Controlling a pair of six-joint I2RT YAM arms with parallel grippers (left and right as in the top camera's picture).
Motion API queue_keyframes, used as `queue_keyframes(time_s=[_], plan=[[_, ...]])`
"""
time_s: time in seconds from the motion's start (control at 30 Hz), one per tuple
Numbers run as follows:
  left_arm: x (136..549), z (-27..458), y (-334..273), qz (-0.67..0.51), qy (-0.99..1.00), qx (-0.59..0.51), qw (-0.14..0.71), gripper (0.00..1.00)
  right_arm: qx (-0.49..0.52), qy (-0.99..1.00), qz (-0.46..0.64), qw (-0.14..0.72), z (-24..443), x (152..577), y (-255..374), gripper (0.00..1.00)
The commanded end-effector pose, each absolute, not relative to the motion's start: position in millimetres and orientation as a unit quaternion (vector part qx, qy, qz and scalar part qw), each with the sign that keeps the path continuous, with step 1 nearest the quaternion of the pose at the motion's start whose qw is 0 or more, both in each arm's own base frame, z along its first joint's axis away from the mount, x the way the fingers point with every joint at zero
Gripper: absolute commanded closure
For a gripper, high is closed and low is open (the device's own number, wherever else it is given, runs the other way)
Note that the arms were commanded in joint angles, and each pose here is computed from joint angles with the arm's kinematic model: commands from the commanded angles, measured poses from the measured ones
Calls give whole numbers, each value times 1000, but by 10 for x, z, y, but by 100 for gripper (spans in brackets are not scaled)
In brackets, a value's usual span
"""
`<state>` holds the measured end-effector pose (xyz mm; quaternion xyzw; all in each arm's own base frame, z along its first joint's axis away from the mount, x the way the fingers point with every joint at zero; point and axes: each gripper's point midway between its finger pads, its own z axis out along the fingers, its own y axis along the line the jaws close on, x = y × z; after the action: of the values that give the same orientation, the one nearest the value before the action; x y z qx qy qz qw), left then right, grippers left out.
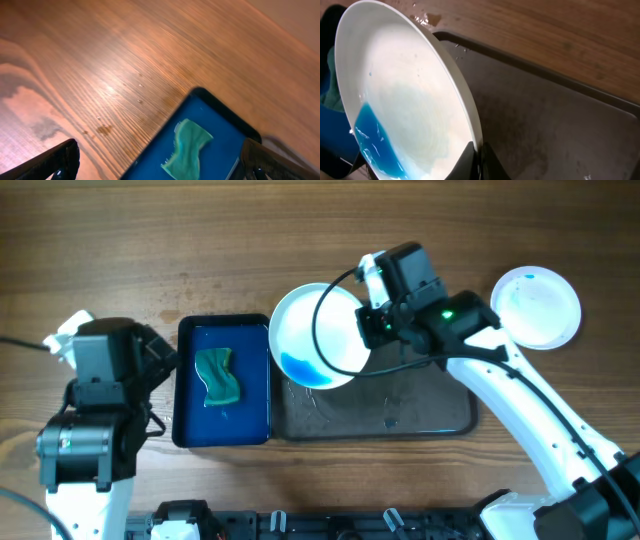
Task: Clean dirty plates on tray and stack at the side
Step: 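Lift the cleaned plate with the right gripper and swing it left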
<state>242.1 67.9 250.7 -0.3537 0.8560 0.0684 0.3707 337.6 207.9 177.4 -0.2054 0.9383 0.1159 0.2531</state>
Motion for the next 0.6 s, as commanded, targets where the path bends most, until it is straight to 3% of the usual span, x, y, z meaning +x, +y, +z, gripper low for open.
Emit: queue_keyframes(time_s=[0.0,0.13,0.3,0.57], plan=[[2259,2627,910,82,822,-407,390,0,-222,940,109,233,1567,3384,2319,96],[2115,2695,1008,73,801,-438,401,0,-249,936,119,219,1417,3361,2736,95],[2006,2666,1025,71,798,-452,391,0,-278,924,130,229,1550,3477,3210,96],[1990,2637,1002,68,803,-451,384,0,-301,900,40,312,1866,3754,3236,96]])
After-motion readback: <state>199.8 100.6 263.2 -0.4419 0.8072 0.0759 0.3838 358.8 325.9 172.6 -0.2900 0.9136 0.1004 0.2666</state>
